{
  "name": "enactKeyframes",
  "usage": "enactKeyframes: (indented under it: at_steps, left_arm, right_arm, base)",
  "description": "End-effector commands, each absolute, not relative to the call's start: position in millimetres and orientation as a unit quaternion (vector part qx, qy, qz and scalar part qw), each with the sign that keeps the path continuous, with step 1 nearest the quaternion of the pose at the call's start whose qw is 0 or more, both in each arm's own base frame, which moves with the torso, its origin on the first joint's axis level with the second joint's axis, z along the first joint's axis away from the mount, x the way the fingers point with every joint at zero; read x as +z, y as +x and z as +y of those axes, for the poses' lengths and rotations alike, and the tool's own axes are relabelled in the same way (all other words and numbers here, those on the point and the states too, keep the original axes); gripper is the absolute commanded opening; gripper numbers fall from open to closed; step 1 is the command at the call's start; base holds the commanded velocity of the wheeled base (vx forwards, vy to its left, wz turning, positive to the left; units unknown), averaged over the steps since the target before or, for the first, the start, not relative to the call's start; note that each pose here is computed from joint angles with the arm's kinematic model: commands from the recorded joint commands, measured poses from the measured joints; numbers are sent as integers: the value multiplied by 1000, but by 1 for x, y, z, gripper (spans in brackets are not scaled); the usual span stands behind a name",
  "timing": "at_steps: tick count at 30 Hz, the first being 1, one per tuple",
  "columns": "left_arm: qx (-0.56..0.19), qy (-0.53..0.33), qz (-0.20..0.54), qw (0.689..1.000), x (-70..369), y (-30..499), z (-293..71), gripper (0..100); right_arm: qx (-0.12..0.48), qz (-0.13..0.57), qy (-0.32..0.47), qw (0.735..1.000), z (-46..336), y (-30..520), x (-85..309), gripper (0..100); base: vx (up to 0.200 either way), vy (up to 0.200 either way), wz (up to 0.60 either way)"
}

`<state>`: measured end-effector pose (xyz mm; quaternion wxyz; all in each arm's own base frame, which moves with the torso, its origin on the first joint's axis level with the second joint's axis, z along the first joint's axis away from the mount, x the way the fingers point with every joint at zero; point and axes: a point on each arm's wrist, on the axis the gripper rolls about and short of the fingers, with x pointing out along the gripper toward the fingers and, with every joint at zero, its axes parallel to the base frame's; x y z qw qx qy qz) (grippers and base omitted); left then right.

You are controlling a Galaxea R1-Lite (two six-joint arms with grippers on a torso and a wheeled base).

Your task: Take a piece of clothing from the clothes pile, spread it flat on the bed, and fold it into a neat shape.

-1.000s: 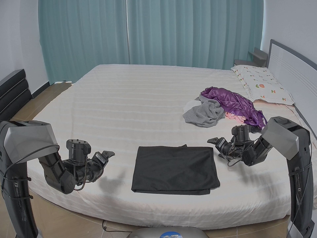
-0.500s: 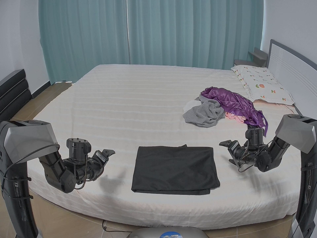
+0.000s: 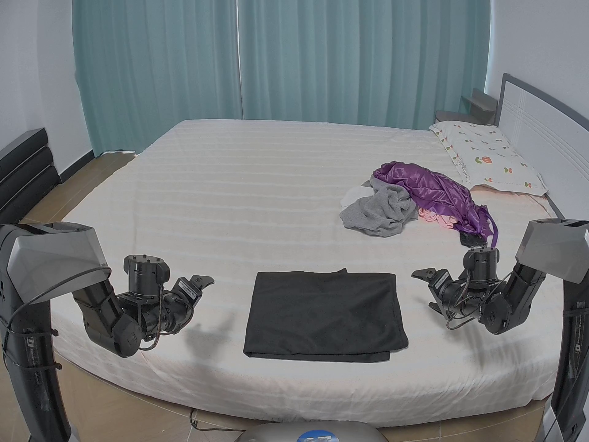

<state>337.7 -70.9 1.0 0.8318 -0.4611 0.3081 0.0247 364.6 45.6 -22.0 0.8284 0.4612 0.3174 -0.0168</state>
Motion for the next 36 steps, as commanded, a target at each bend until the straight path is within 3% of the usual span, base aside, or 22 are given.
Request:
enactKeyframes:
  at_steps: [1, 8, 11, 16, 25, 36]
  left_arm:
    - [23, -460, 309, 832, 1, 338, -72, 100]
    - [15, -454, 318, 832, -1, 334, -80, 100]
    - [5, -445, 323, 835, -3, 335, -87, 100]
    - [-21, -365, 328, 871, -19, 346, -91, 100]
    - [-3, -317, 284, 905, -43, 410, -107, 100]
    - [16, -306, 290, 907, -51, 449, -113, 100]
  right_arm:
    - [-17, 318, 462, 828, 46, 365, -22, 100]
    - [-17, 323, 459, 828, 48, 363, -25, 100]
    - [-17, 323, 459, 828, 48, 363, -25, 100]
    - [-17, 325, 457, 828, 49, 362, -27, 100]
    - [-20, 325, 452, 830, 51, 361, -30, 100]
    - [-20, 318, 444, 837, 58, 361, -34, 100]
  base:
    - [0, -200, 0]
    - [0, -200, 0]
    - [0, 0, 0]
    - [0, 0, 0]
    - [0, 0, 0]
    - [0, 0, 0]
